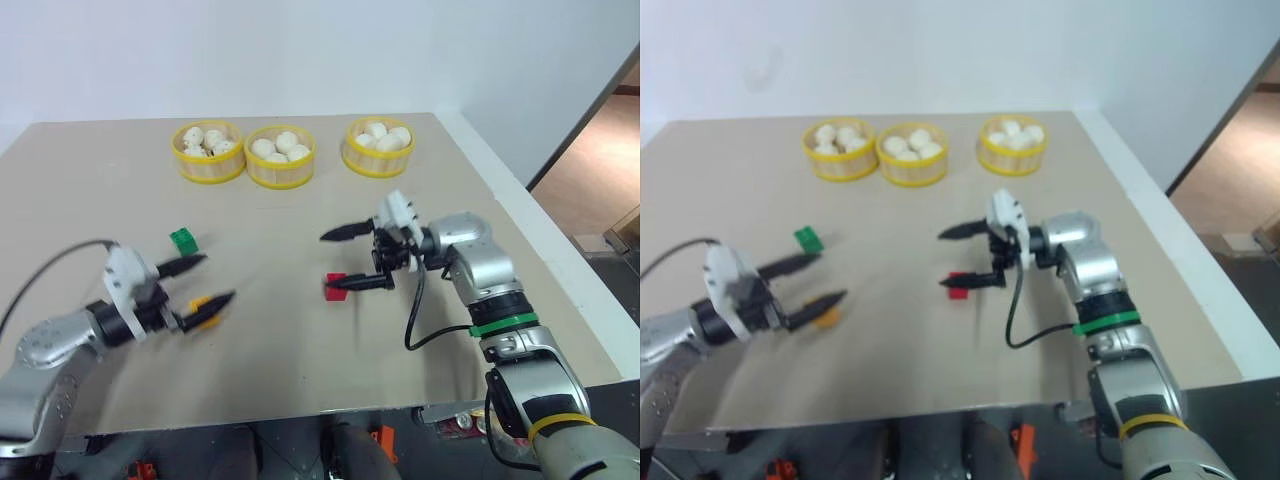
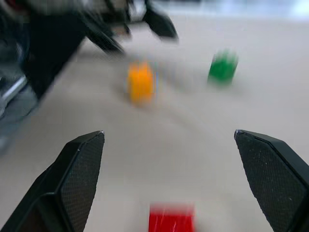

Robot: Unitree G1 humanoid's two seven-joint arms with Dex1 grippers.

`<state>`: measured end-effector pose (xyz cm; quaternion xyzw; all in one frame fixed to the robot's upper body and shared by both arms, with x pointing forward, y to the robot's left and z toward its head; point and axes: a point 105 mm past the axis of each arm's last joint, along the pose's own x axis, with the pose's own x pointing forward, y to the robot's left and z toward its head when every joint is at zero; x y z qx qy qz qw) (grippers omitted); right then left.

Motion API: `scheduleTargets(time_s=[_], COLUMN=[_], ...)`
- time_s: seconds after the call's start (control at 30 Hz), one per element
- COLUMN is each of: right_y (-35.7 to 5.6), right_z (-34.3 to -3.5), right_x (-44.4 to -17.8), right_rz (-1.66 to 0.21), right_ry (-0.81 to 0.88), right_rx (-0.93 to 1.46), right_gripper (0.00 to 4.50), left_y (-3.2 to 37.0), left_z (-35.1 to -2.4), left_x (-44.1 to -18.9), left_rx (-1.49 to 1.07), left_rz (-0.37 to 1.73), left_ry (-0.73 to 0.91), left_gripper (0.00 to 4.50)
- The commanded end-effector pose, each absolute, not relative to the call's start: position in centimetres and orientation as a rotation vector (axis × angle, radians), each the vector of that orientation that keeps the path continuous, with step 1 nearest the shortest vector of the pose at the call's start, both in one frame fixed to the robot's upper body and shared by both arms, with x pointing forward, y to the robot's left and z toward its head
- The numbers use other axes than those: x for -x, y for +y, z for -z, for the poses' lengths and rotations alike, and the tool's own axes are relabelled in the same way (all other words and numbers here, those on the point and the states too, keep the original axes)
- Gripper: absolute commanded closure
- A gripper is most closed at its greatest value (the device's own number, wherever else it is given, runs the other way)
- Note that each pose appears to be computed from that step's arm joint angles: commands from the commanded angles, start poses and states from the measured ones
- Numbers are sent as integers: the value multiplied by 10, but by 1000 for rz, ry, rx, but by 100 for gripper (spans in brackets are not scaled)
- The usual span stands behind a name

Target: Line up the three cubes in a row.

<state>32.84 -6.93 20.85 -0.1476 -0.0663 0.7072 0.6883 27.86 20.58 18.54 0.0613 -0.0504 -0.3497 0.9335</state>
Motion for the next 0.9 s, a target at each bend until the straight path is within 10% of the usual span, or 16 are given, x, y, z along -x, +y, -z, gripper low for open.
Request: scheduleTargets(time_s=[0.03, 0.9], right_y=[-65, -60], right_z=[-235, -229], right_x=[-314, -306], right_rz=[-1547, -1458], right_ry=[-234, -232], right_rx=[293, 303], right_gripper=[1, 1], left_y=[241, 274], left_z=[-208, -165], left_x=[-295, -375], left_rx=[-128, -223], left_rz=[530, 694], left_ry=[-121, 55], left_gripper=[0, 0])
